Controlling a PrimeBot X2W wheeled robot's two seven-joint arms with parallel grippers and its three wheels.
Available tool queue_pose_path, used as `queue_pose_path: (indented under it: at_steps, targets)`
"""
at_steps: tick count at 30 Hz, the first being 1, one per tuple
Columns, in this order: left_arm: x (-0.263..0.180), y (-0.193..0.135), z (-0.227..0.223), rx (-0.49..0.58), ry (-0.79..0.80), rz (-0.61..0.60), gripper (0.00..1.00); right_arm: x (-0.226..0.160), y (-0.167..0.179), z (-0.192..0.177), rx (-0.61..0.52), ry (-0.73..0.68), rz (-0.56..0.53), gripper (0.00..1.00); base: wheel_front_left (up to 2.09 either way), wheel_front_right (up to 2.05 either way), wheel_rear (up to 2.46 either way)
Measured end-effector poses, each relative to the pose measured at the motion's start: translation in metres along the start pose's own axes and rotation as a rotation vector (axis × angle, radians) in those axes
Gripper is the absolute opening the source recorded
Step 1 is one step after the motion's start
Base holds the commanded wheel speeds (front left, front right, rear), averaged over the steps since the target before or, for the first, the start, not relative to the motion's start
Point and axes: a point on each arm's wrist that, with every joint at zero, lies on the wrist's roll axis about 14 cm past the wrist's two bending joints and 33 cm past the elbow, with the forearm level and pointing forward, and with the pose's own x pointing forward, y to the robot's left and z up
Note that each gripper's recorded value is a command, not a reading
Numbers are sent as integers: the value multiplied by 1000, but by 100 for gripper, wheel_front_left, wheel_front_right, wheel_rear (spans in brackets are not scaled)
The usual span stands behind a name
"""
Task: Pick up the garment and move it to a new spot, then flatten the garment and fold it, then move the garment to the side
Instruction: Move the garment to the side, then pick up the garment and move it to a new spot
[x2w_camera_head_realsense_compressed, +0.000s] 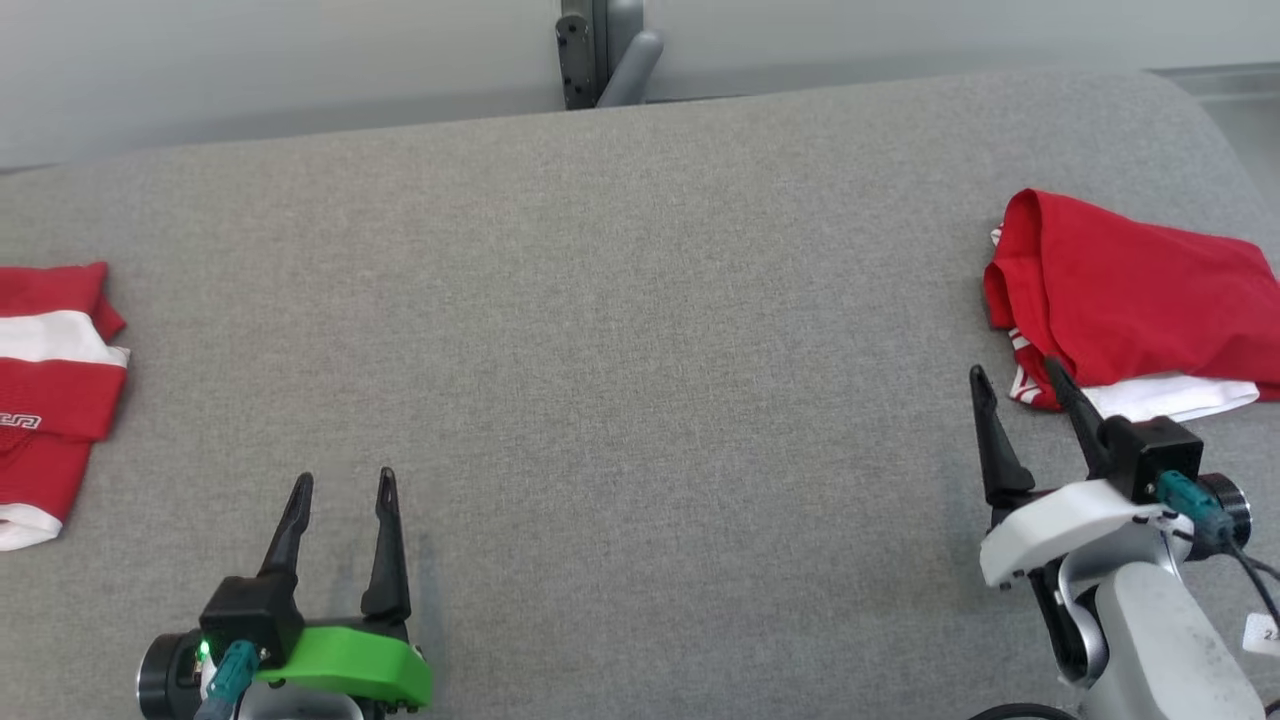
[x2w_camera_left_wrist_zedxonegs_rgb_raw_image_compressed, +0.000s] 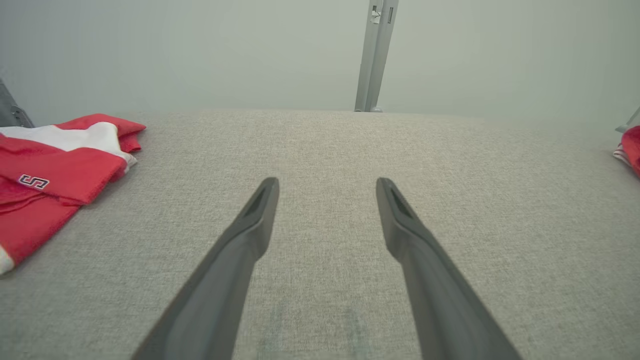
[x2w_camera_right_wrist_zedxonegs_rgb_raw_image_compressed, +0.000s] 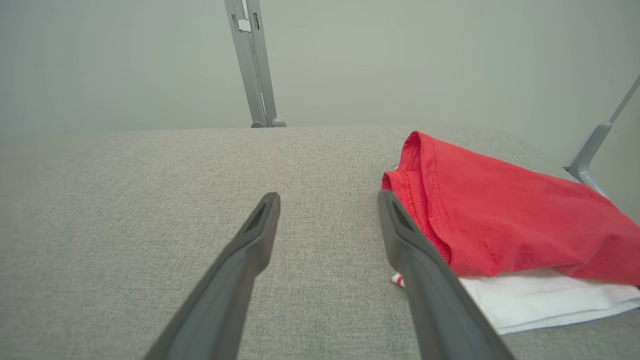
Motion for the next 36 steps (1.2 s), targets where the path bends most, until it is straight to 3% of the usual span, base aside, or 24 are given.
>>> queue_pose_path:
  at_steps: [6, 19, 36]
  targets:
    - [-17, 6, 11, 1, -29, 28, 100, -19, 11, 9, -41, -26, 33, 100, 0, 0, 0]
    - [-38, 19, 23, 2, -68, 83, 100, -40, 26, 33, 12, -116, 29, 100, 0, 0, 0]
    - [-50, 30, 24, 1, -74, 119, 100, -45, 48, 28, 15, -107, 85, 100, 0, 0, 0]
